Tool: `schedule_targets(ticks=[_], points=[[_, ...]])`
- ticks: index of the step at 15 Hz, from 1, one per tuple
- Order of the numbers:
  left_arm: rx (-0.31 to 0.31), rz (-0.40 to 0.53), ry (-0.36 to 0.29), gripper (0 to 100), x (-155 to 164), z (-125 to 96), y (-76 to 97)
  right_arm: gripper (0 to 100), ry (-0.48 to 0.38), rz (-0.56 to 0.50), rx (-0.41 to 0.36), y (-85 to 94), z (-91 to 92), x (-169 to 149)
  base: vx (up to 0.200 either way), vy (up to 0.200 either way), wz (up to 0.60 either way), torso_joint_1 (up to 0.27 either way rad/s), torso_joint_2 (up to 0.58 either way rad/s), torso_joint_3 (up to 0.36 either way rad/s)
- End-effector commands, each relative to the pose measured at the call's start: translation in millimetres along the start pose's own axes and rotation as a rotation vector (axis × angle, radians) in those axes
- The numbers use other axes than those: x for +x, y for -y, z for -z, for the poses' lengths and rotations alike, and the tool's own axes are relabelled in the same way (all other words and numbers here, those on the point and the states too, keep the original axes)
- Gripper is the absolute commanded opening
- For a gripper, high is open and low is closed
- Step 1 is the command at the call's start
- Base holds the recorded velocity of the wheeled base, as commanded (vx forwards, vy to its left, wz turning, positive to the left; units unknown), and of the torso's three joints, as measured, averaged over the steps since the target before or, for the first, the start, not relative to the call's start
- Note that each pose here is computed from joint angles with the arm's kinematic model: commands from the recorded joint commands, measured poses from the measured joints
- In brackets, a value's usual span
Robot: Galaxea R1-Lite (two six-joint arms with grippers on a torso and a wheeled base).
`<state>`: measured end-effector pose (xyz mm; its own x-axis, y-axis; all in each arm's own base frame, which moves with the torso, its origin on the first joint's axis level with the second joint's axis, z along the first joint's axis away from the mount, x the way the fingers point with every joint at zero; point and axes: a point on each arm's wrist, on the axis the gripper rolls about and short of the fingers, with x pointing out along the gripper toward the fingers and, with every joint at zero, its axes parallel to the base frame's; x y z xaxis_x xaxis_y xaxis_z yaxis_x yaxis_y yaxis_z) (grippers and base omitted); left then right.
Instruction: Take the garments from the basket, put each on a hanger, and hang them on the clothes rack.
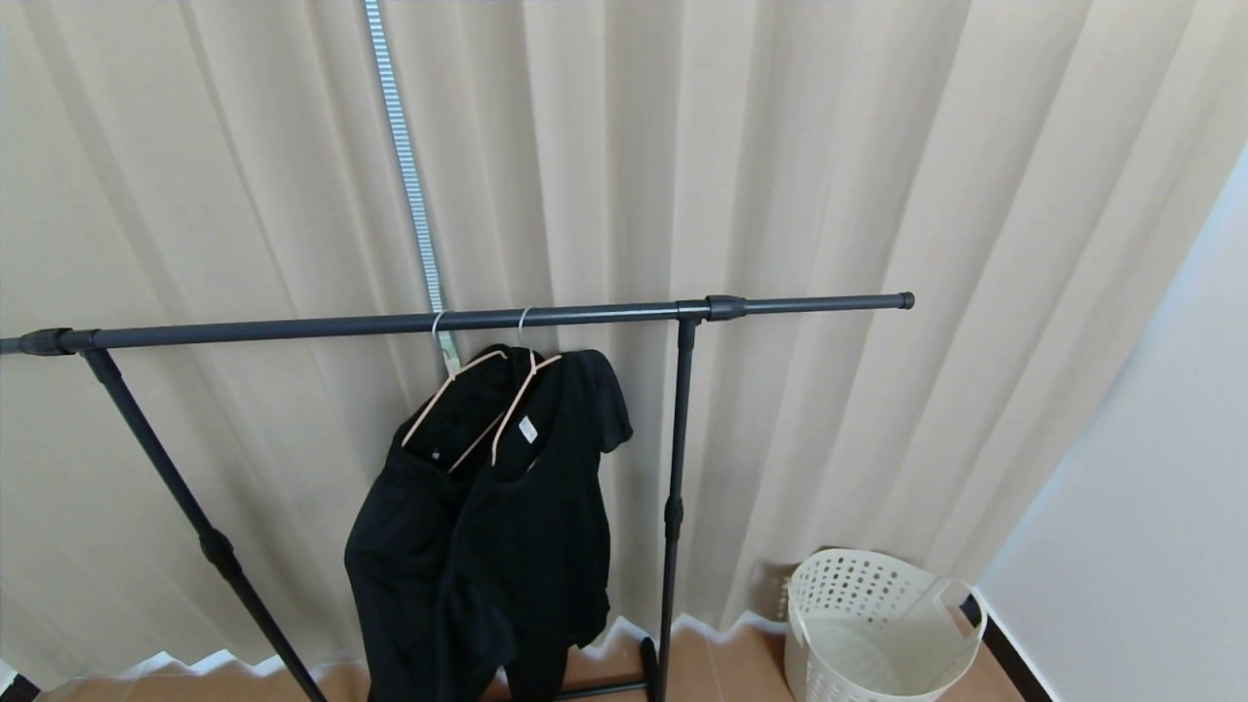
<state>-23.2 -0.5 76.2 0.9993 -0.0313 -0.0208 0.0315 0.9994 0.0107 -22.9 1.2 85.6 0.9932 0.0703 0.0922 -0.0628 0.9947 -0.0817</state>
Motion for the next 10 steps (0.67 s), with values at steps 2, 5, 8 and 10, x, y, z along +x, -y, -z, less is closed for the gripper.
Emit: schedule_targets(ticks=[2,5,8,10], points=[[-0.002,-0.005,-0.004,100,0.3,0.0,-0.1,100,-0.002,0.000,0.000,0.0,-0.1,0.2,0.000,0.000,0.00,0.000,0.00,0.000],[-0.002,-0.004,-0.004,100,0.3,0.0,-0.1,100,-0.002,-0.002,0.001,0.0,-0.1,0.2,0.000,0.000,0.00,0.000,0.00,0.000],[-0.002,-0.004,-0.004,100,0.3,0.0,-0.1,100,-0.002,0.001,0.006,0.0,-0.1,0.2,0.000,0.000,0.00,0.000,0.00,0.000],[-0.002,-0.004,-0.004,100,0.3,0.0,-0.1,100,-0.002,0.001,0.006,0.0,-0.1,0.2,0.000,0.000,0.00,0.000,0.00,0.000]])
